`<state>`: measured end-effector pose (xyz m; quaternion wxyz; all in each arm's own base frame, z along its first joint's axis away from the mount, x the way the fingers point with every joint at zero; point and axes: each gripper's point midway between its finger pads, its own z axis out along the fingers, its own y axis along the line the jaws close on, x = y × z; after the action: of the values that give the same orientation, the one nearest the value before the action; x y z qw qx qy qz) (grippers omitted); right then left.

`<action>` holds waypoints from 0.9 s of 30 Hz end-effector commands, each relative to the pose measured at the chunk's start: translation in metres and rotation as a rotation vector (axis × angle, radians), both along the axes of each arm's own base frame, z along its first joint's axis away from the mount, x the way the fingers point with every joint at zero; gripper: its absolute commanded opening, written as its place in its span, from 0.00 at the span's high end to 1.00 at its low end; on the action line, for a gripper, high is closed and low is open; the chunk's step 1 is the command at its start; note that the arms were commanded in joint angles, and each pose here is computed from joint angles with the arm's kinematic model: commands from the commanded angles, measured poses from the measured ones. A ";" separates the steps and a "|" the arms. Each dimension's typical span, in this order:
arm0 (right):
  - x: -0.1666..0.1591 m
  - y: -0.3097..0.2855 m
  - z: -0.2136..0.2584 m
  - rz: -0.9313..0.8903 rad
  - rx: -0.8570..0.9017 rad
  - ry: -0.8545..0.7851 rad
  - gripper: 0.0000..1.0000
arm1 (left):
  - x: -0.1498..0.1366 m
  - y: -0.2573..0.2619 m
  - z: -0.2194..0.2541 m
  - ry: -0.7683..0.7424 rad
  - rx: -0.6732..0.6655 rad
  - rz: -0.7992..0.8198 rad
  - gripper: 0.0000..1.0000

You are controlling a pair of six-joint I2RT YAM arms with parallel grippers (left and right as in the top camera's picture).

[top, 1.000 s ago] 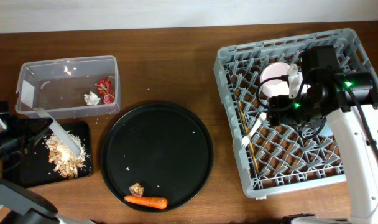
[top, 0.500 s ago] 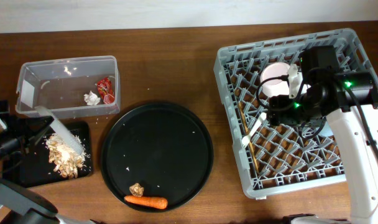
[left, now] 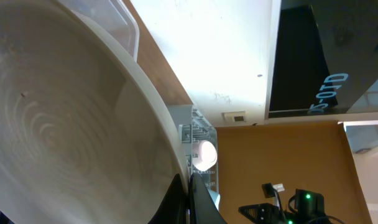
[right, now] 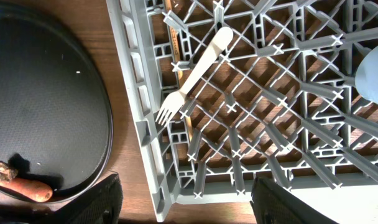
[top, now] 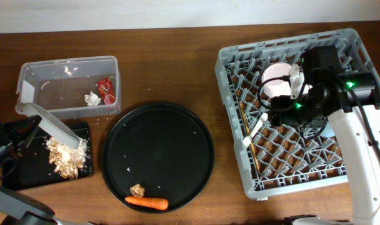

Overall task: Sort waste into correct bins and load items into the dishwasher rack
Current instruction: 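Tip the plate with the left gripper to dump food onto the black tray, then set the empty plate back on the round tray and open the left gripper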

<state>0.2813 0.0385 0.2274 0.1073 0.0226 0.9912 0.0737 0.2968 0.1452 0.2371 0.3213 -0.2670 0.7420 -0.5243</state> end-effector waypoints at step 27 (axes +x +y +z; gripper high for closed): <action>0.000 -0.004 0.005 0.000 -0.010 -0.020 0.30 | 0.017 -0.175 0.004 -0.124 0.163 -0.626 1.00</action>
<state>0.2812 0.0385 0.2274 0.1071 0.0231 0.9912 0.0737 0.3179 0.0183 0.2387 0.2250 -0.0784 0.7891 -0.5661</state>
